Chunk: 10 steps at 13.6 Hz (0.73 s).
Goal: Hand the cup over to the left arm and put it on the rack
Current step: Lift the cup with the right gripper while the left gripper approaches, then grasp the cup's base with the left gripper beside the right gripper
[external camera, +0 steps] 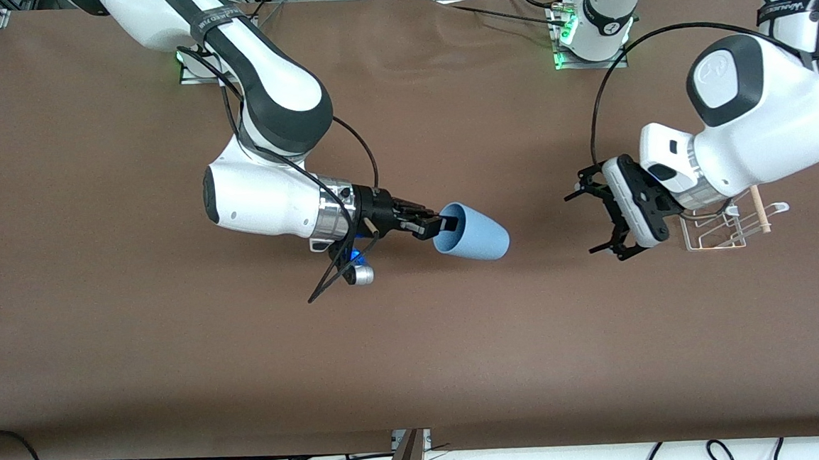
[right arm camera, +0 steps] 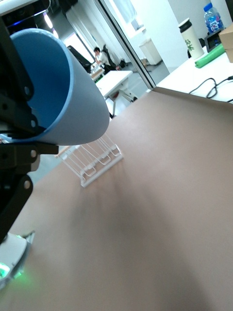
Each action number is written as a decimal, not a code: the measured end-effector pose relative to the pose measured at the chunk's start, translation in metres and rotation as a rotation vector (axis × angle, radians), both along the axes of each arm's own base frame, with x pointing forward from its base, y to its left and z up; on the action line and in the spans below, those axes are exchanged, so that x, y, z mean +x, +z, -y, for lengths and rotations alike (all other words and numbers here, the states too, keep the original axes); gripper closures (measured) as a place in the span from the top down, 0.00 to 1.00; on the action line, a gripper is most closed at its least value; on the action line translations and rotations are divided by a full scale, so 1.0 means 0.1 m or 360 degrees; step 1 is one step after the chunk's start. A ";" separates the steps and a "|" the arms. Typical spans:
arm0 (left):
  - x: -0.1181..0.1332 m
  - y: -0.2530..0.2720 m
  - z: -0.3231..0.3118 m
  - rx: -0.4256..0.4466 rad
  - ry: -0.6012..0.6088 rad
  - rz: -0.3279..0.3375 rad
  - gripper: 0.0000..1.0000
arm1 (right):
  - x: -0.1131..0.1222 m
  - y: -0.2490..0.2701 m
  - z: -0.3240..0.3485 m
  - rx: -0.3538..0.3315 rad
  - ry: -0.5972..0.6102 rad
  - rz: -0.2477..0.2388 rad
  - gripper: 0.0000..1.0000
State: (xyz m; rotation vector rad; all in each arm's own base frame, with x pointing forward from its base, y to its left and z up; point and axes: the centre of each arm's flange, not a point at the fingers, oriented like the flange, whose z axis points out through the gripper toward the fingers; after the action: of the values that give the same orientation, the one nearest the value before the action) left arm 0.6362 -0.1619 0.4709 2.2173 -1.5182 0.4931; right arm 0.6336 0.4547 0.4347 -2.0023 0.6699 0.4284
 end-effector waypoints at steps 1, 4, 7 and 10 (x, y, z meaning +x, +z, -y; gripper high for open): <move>0.00 0.05 0.10 -0.0028 -0.0038 0.0048 1.00 | -0.02 0.01 -0.04 0.0029 -0.0009 -0.0019 0.05; 0.00 0.20 0.35 -0.0083 -0.0081 0.0155 1.00 | -0.08 0.02 -0.12 0.0064 -0.0015 -0.0047 0.05; -0.05 0.19 0.66 -0.0111 -0.0122 0.0182 1.00 | -0.11 0.02 -0.16 0.0066 -0.0009 -0.0053 0.05; -0.14 0.15 1.00 -0.0129 -0.0169 0.0210 1.00 | -0.11 0.02 -0.17 0.0067 -0.0008 -0.0054 0.05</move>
State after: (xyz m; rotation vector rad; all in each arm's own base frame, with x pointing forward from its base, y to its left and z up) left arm 0.6225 -0.2615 0.4863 2.0664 -1.6423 0.6664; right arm 0.6225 0.4715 0.4368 -1.9570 0.6814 0.4705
